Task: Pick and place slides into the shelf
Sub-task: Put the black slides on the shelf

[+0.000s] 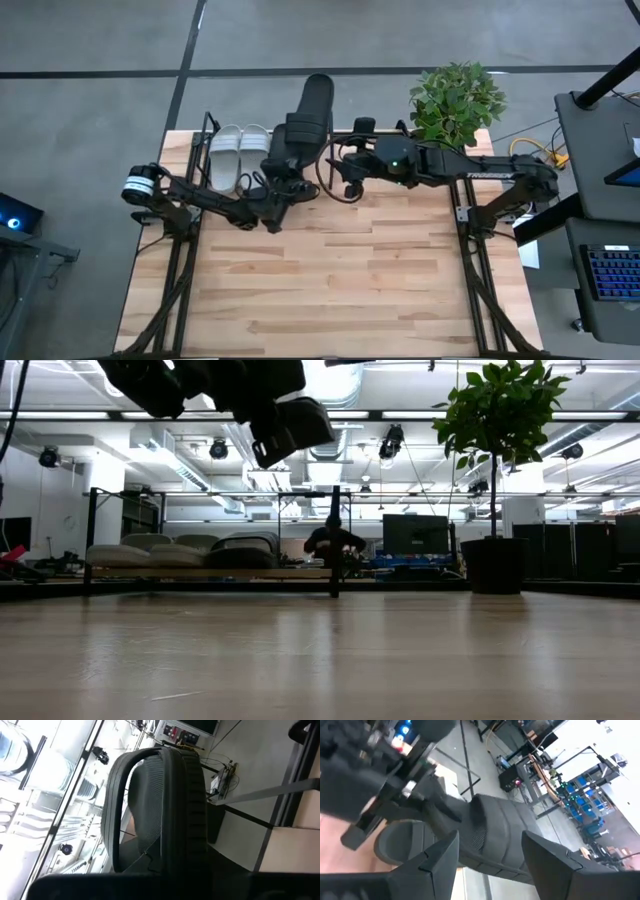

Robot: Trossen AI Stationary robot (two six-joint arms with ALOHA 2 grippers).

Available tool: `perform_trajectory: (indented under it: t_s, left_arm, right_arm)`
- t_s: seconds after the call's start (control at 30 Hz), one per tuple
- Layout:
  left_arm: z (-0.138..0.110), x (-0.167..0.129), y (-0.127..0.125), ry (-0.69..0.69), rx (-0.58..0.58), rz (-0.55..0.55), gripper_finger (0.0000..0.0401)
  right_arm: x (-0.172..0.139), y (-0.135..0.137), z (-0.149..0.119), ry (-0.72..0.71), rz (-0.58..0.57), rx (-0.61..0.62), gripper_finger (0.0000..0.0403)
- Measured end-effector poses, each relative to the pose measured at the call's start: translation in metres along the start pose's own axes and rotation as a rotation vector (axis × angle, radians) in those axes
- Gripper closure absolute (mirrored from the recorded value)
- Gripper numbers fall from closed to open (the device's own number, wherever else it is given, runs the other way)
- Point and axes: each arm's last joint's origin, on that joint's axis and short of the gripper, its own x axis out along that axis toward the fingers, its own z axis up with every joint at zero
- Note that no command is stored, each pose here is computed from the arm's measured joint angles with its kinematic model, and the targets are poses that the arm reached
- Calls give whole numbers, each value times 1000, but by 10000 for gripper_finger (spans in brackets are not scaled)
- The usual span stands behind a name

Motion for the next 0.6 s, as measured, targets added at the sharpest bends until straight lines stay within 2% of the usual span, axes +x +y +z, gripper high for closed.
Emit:
perform_trajectory:
  t_s: [0.23, 0.43, 0.6]
  left_arm:
    - [9, 0, 6, -28, -14, 3, 379]
    - [10, 0, 6, -32, -15, 2, 379]
    - [10, 0, 4, -45, -13, -2, 379]
  right_arm:
    - [17, 13, -4, 34, 24, -139, 196]
    - [26, 14, -3, 73, -76, -150, 196]
    - [29, 14, -2, 68, -89, -176, 196]
